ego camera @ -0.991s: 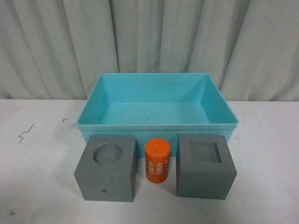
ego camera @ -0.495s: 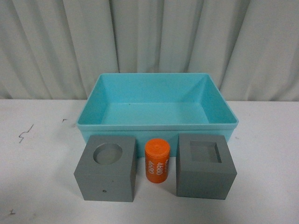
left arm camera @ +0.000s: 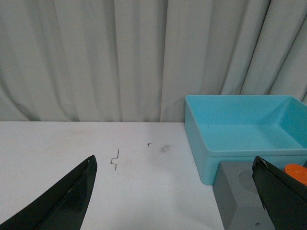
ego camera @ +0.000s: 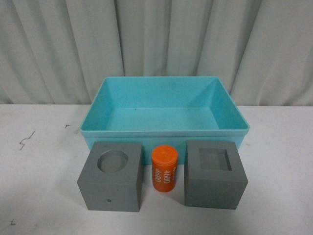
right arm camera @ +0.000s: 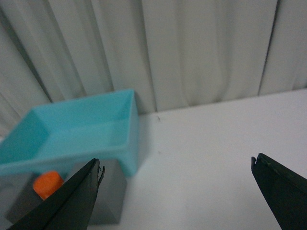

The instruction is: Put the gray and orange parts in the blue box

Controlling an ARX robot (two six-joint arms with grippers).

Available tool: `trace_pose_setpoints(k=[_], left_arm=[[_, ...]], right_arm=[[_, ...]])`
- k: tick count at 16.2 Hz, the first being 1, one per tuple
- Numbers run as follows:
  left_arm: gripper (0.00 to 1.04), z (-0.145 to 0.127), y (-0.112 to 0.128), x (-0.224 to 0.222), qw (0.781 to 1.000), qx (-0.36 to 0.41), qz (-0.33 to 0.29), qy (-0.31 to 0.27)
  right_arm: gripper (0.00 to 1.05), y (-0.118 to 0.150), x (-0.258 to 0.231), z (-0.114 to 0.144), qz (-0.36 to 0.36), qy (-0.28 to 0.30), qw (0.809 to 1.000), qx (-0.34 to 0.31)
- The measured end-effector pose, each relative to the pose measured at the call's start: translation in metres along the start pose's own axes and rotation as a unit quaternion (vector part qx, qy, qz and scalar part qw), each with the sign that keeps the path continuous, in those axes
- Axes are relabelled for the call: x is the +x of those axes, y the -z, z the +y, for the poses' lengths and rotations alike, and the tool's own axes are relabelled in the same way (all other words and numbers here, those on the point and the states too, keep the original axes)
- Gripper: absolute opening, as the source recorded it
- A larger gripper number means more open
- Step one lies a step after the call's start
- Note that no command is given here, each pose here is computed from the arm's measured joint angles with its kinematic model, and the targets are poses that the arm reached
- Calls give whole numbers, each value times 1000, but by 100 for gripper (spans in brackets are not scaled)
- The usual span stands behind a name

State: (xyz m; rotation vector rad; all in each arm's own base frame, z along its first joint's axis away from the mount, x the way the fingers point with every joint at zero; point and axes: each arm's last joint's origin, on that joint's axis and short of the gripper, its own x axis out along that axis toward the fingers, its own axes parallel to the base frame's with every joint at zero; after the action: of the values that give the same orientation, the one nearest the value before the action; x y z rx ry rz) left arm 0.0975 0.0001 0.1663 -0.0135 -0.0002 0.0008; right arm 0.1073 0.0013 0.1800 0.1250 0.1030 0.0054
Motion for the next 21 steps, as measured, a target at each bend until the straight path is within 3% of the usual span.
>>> trace_pose_setpoints(k=[3,7,9,12,14,21], left_arm=[[98,0,0,0,1000,0,0,0],[98,0,0,0,1000,0,0,0],[98,0,0,0,1000,0,0,0],[98,0,0,0,1000,0,0,0],[98,0,0,0,1000,0,0,0],[98,0,0,0,1000,0,0,0]], right_arm=[[98,-61,35,15,-24,-39,998,46],[98,-88,133,40,101,-70,987,99],[98,-77,178,57,176,-69,976,109],[98,-22,210,86,329,-94,935,94],[98,6,216,96,387,-94,913,87],[98,35,227,92,426,-69,895,108]])
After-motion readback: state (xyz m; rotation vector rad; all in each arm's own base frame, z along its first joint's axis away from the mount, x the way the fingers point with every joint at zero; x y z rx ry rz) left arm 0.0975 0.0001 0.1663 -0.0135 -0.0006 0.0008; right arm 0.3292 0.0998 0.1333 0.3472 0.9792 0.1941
